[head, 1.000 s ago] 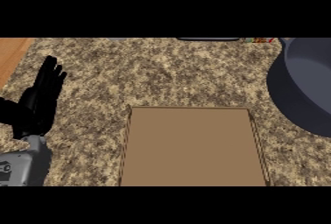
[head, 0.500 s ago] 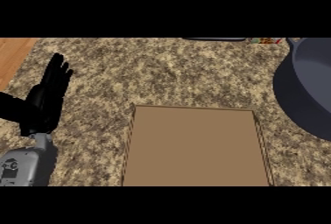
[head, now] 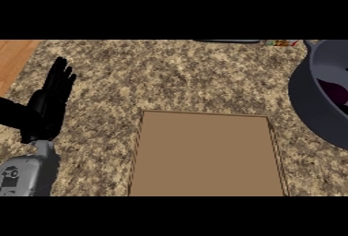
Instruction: Pick the eggplant from the tray and place it in the pot
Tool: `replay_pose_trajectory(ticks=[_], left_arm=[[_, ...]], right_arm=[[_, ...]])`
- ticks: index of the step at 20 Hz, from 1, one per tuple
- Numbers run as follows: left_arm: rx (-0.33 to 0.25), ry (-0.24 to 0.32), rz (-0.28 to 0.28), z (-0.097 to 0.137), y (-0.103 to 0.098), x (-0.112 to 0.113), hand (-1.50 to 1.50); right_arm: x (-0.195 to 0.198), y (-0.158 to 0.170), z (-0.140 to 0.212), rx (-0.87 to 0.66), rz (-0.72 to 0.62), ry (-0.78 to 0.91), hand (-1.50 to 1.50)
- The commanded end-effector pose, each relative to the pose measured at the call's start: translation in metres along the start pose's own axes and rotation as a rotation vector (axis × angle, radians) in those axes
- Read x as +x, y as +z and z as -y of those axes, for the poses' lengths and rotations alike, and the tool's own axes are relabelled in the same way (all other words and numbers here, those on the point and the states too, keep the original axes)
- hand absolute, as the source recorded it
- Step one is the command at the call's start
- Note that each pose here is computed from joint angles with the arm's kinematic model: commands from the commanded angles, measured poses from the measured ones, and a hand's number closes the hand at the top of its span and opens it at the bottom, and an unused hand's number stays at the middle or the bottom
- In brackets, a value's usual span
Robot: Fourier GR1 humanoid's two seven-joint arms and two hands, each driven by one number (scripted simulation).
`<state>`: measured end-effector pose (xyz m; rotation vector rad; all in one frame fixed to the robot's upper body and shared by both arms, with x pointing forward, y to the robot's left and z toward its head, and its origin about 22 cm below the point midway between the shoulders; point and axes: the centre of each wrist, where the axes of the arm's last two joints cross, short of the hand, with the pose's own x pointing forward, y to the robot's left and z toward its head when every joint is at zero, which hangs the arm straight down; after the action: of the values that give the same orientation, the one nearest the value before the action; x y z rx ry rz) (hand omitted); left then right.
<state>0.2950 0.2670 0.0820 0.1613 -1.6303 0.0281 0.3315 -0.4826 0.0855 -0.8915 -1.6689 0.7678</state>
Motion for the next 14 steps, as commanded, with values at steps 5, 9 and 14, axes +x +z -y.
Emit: replay_pose_trajectory(ticks=[5, 9, 14], left_arm=[[0.005, -0.017, 0.010, -0.003, -0.003, 0.006, 0.00], [0.000, 0.012, 0.002, 0.007, 0.003, 0.003, 0.00], [-0.009, 0.008, -0.005, -0.005, 0.003, 0.003, 0.00]], right_arm=[[-0.001, -0.012, -0.036, 0.201, -0.008, -0.238, -1.50], [-0.006, -0.009, -0.039, 0.127, 0.046, -0.482, -1.50], [-0.010, -0.014, -0.002, 0.053, 0.050, -0.706, -1.50]])
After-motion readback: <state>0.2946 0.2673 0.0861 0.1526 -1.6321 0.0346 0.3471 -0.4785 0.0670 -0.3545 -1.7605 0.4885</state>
